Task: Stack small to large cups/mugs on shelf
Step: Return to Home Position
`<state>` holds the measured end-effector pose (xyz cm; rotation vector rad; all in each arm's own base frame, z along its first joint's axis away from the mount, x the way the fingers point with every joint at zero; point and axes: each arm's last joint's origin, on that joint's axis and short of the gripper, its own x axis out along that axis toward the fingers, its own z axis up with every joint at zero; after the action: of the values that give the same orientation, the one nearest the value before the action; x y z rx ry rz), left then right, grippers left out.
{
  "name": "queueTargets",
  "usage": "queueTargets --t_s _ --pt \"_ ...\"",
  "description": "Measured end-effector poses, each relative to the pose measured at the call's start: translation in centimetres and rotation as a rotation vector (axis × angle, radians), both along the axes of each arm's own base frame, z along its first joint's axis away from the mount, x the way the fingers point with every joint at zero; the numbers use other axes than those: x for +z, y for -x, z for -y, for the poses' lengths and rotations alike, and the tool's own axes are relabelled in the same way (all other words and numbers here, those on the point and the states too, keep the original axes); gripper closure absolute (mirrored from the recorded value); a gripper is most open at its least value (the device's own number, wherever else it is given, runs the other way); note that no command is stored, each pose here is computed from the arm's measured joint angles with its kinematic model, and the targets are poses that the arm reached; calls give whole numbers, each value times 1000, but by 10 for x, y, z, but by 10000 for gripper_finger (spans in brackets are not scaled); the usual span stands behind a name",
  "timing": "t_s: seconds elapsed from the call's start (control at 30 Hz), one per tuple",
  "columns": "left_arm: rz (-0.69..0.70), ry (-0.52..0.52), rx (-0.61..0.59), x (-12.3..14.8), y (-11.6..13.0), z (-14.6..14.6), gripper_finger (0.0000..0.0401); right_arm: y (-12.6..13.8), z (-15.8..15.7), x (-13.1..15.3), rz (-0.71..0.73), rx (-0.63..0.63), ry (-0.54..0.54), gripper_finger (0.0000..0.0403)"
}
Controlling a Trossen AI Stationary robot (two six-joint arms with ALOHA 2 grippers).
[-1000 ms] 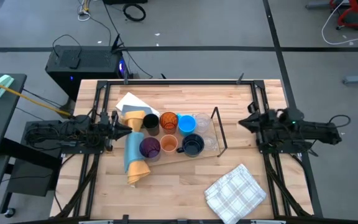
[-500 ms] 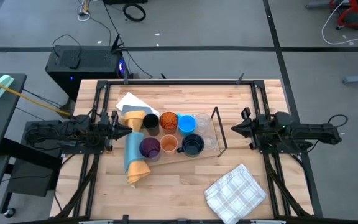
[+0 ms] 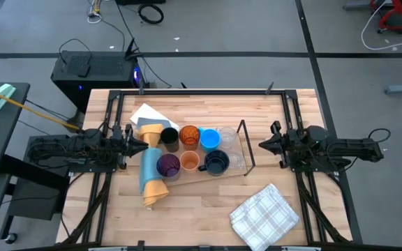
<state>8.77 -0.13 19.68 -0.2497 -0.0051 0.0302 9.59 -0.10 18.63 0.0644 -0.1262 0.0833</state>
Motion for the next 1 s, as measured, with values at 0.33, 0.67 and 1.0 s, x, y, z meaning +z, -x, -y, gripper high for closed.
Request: queueTargets --t_s 0.33,0.67,1.0 --pt "0 1 0 0 0 0 341 0 1 -4 -34 -42 98 396" --pt "0 0 0 0 0 0 344 -1 1 -7 -71 -38 72 386" --pt "0 1 0 0 0 0 342 -1 1 -7 -73 -37 65 380"
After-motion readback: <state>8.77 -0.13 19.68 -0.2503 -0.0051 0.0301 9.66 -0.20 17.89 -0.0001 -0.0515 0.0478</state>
